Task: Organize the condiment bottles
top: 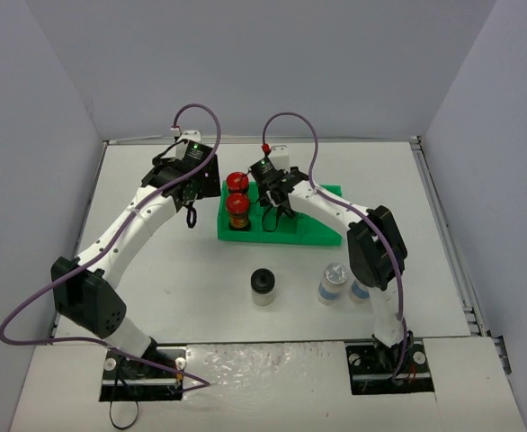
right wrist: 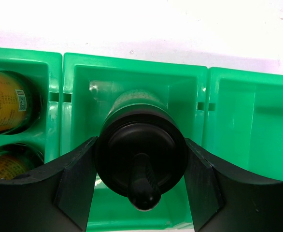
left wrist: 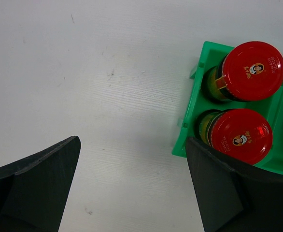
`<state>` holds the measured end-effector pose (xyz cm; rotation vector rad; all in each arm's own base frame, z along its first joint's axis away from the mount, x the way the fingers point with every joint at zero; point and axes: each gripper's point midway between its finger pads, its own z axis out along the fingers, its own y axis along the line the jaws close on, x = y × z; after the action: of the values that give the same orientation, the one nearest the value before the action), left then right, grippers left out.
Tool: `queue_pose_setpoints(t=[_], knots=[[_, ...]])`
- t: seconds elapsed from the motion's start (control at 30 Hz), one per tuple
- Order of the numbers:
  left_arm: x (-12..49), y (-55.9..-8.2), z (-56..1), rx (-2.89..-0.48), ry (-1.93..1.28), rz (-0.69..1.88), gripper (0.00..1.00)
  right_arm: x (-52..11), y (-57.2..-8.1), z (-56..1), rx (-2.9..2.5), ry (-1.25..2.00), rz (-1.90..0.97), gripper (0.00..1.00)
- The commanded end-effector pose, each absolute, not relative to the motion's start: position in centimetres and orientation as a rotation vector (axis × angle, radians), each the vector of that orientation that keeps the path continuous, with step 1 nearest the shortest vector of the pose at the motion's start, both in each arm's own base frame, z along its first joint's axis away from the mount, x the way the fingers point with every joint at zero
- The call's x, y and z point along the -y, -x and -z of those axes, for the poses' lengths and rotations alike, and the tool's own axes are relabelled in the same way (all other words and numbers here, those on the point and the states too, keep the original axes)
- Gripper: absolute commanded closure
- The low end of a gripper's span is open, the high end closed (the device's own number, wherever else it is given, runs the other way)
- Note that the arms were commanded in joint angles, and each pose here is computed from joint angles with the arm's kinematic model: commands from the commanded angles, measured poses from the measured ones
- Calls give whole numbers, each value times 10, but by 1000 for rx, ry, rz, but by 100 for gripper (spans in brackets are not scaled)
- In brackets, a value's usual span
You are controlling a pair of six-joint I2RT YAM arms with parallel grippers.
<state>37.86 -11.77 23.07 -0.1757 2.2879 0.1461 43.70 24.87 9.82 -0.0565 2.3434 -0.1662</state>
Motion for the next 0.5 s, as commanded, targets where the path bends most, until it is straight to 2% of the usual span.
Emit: queue_pose_setpoints(t=[0.0, 0.07, 0.13, 0.23, 0.27, 0.3, 0.47], knots=[[113, -379, -260, -2213, 200, -109, 12, -255, -461, -137, -2225, 3, 126, 74], [113, -378, -259, -2216, 199, -109, 12, -254, -462, -139, -2220, 4, 133, 68], [113, -378, -258, -2218, 198, -109, 12, -253, -462, -140, -2217, 8, 142, 57], [113, -378, -257, -2222, 195, -109, 12, -252, -462, -142, -2209, 8, 153, 48], [114, -378, -256, -2224, 193, -108, 12, -250, -462, -144, -2203, 4, 156, 42], [114, -377, -256, -2226, 191, -106, 12, -249, -461, -146, -2202, 0, 160, 29], [116, -378, -254, -2229, 188, -101, 12, -248, -456, -152, -2200, 2, 154, 8]])
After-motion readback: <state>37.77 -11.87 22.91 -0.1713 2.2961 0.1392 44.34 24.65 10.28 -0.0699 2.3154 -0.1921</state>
